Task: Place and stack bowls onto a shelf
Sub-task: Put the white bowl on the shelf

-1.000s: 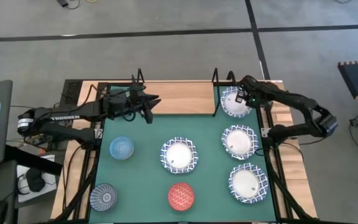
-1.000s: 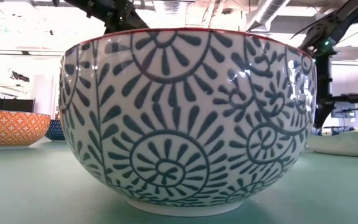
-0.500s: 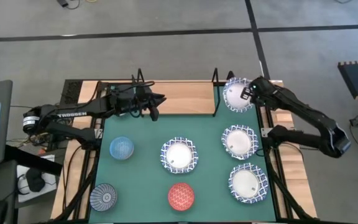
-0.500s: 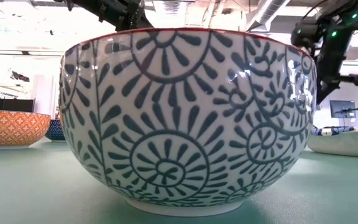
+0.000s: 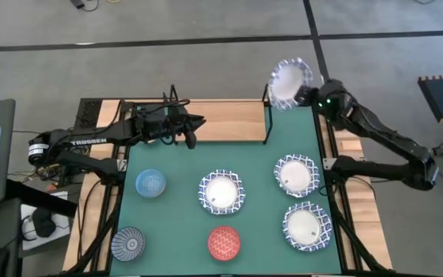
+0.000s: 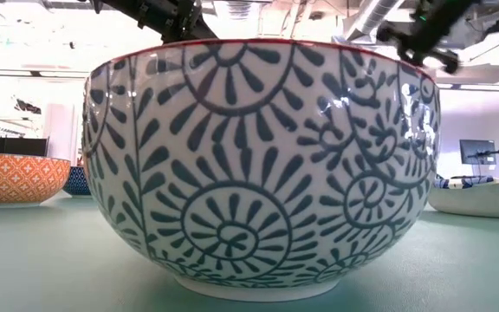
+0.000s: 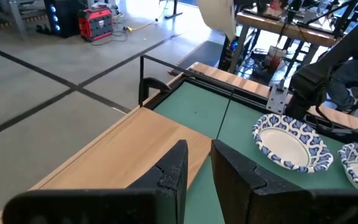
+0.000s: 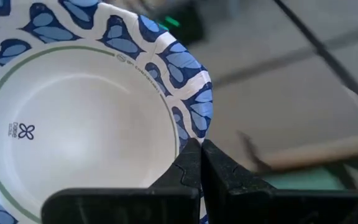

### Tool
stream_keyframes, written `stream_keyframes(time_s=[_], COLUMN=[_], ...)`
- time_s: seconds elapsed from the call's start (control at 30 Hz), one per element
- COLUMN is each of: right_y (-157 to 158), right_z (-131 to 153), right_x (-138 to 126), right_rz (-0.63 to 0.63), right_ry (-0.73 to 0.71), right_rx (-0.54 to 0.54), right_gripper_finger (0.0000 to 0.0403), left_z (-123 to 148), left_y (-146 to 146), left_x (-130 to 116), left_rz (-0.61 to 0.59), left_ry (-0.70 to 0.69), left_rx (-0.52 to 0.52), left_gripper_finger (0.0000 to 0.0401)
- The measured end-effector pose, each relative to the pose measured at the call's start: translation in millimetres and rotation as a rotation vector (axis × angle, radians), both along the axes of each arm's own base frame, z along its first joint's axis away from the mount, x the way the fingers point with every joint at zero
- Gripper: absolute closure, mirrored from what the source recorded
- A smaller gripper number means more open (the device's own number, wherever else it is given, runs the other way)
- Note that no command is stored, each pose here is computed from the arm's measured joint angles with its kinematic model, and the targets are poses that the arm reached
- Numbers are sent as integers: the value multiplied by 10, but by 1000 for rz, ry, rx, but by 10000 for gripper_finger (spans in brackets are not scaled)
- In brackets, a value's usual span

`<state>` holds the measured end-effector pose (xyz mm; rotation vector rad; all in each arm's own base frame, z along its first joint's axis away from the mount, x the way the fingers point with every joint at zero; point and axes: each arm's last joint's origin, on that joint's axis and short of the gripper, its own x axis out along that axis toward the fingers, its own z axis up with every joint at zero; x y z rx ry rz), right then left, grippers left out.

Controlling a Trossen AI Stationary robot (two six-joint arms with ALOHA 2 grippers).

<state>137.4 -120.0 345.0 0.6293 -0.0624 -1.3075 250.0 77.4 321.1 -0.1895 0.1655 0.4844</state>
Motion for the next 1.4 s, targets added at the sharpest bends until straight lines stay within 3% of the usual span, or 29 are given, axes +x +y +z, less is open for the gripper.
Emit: stream_keyframes(time_s=[0.13,0.27,0.5,0.67,0.87,1.03,1.4], right_y=[-121,-301,-541,-673,-776,-807,-814], right_z=[108,-11,-393,-669,-903,-1029,-995], right_x=[376,831,1587,1926,2121,2108,2022], right_rz=[87,183,358,425,458,457,446], right_ry=[39,177,571,803,957,1058,1095], right_rx=[-75,-18,100,151,174,213,243], right_gripper_finger=[383,383,383,383,383,382,339], left_z=[0,6,0,-38,-96,-117,-121], left_y=[1,3,2,0,-5,-7,19], left_x=[0,0,-2,-11,-26,-33,-50], left_rz=[3,6,5,7,9,15,120], left_ry=[0,2,11,46,101,112,117], left_rx=[1,18,21,3,-23,-49,-37], left_gripper_finger=[345,345,345,345,345,345,345])
